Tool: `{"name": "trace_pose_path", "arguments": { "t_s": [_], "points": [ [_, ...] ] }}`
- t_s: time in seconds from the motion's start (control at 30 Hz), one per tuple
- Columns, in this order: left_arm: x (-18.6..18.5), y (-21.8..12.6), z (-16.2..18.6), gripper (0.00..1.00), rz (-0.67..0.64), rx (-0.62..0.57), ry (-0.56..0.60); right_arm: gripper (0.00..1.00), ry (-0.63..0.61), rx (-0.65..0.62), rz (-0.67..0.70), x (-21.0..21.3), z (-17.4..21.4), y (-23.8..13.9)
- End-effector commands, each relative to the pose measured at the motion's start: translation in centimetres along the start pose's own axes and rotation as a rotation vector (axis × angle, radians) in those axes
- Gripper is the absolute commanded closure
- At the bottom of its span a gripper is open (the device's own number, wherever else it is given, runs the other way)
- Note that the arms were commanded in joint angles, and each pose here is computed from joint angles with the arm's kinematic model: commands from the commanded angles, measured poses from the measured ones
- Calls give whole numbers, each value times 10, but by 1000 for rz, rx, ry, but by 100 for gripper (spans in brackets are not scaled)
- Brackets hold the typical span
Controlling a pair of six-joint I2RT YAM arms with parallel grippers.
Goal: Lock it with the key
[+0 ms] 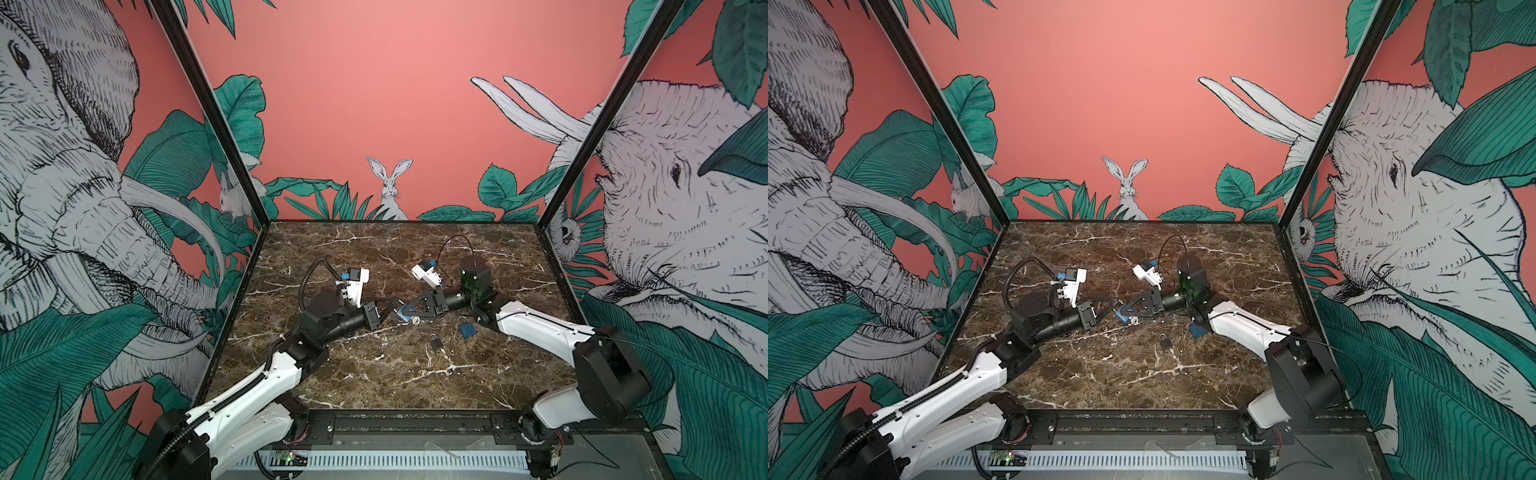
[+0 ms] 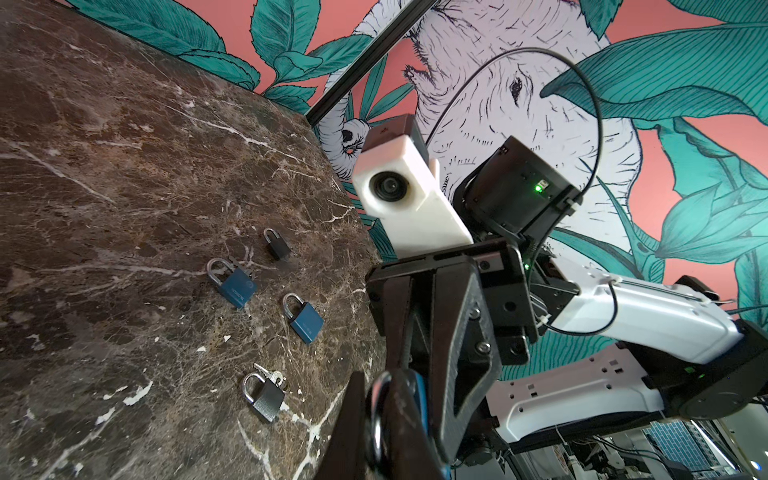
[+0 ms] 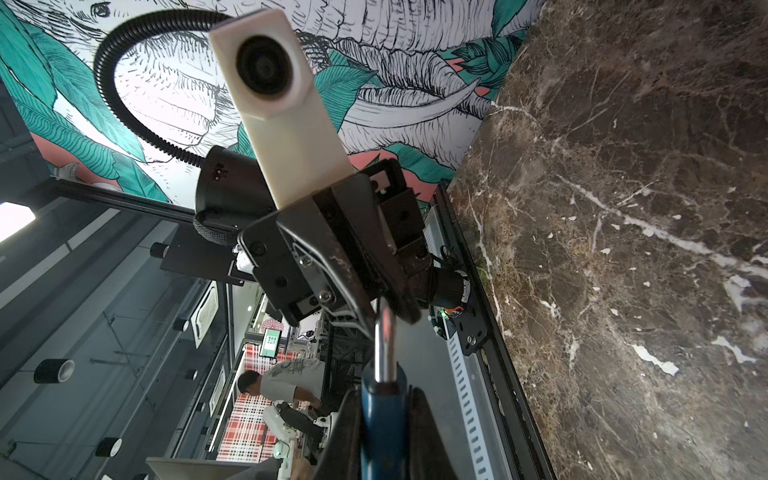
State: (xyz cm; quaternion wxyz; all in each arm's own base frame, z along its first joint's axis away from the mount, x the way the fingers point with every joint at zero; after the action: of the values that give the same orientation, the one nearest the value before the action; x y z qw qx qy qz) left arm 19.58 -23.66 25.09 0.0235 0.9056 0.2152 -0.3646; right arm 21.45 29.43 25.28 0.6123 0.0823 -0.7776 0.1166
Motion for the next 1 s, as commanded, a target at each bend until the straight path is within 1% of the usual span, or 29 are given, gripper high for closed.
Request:
{"name": "trace_pose_path", "arguments": {
  "t_s": [0.0,0.1,0.2,0.3,0.4,0.5,0.6,0.67,0.97],
  "points": [
    [-13,-5,88,100,122,389,-98,100,-401,-240,-55,75,-45,-5],
    [-9,-8,79,100,63,347,-59,100,-389,-224,-5,64,-37,-6],
    [-10,-10,65,100,43,328,-26,100,-387,-206,87,48,-27,-9],
    [-7,-11,46,100,26,303,-24,100,-398,-182,189,34,-16,-13],
    [-4,-12,27,100,15,297,-23,100,-403,-167,242,27,-10,-16],
    [-11,-11,14,100,39,312,-15,100,-407,-161,257,26,-6,-17],
    [-19,-9,4,88,75,326,-5,100,-419,-157,267,26,-3,-18],
    [-22,-8,-1,85,85,329,0,100,-422,-153,273,25,-2,-18],
    [-28,-3,-14,84,122,294,-7,100,-422,-128,272,25,4,-14]
  ]
}}
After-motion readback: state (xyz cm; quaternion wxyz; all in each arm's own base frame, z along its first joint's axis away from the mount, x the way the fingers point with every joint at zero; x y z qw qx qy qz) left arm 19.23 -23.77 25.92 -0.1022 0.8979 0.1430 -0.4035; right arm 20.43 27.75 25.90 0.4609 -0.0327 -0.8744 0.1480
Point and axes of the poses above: each gripper's point midway between its finger pads, its own y axis out along the fingers, its own x axis along the line the jaws close on, z = x × y, the point moved 4 cm from there along -y, back along the fingers, and after that the axes turned 8 degrees about y, right-handed, at the moved point
